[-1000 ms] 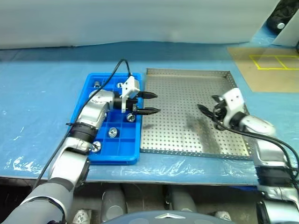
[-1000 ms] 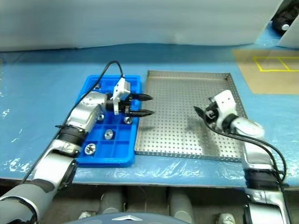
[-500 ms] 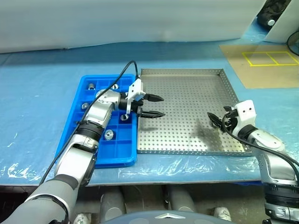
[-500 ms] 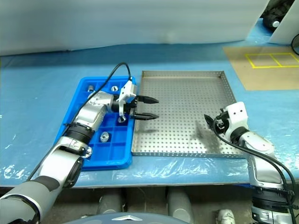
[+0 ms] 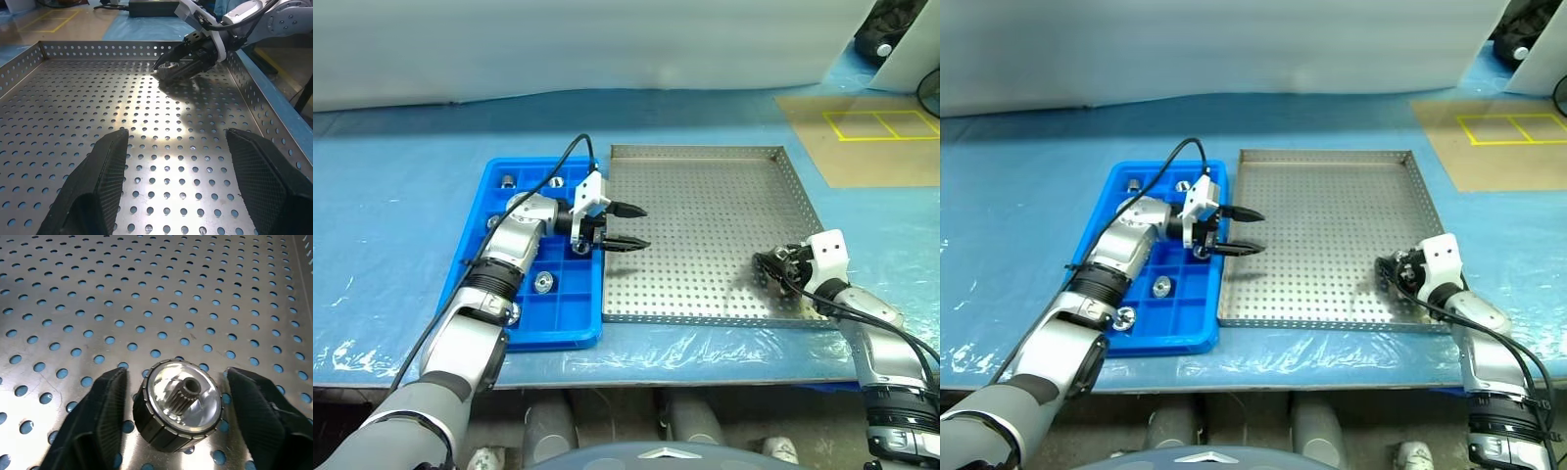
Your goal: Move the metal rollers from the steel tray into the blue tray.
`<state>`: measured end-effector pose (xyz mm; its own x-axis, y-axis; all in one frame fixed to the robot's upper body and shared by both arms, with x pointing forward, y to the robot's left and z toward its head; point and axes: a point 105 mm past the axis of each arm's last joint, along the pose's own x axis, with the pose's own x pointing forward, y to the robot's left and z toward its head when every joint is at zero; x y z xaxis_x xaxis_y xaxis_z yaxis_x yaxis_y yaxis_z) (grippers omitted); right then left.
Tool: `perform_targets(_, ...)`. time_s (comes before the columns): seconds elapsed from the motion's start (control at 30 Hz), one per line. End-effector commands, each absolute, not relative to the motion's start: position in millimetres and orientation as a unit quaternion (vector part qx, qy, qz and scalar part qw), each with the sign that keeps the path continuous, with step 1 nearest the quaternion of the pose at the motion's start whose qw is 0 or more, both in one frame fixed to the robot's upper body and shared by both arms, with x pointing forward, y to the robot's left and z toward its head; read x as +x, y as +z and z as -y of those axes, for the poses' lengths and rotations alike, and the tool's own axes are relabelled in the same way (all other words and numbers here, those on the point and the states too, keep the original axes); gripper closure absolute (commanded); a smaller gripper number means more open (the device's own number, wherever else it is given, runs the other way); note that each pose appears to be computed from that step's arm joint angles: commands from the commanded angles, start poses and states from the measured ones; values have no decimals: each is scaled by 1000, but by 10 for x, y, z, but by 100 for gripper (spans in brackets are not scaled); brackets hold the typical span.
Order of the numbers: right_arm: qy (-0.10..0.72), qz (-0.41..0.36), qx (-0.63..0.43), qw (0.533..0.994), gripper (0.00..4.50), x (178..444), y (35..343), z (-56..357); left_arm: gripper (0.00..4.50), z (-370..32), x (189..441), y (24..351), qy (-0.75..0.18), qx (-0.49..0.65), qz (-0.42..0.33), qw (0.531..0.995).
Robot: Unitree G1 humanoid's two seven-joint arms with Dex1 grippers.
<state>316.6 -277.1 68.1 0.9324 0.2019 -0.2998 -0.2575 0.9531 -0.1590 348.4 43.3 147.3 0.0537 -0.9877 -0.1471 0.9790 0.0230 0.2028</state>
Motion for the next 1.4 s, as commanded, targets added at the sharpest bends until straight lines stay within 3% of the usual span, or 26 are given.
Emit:
perform_targets(0.03, 128, -129, -101, 978, 247, 3193, 753, 2714, 115, -473, 3494, 1571, -682, 133, 37, 718)
perform_targets(0.07, 143, -126, -98, 977, 271, 3179, 772, 2664, 115, -485, 3497, 1573, -681, 134, 36, 719)
perform_targets(0.23, 144, -137, -129, 972, 272, 3226, 740, 2611, 115, -574, 3509, 1571, -675, 136, 29, 725)
perform_targets(0.5, 279, -88, -128, 948, 272, 3437, 1071, 1878, 115, -1040, 3436, 1655, -645, 111, -3, 756)
perform_targets(0.63, 385, -62, -138, 910, 272, 3477, 1255, 1382, 115, -1281, 3393, 1679, -616, 119, -16, 779)
perform_targets(0.87, 572, -49, -165, 802, 272, 3306, 1360, 657, 115, -1577, 3181, 1635, -568, 127, -37, 812)
perform_targets(1.23, 692, -44, -156, 703, 272, 3097, 1282, 66, 115, -1821, 2752, 1505, -508, 130, -79, 848)
perform_targets(1.4, 747, -52, -147, 646, 272, 2883, 1195, -170, 115, -1893, 2546, 1463, -490, 124, -97, 858)
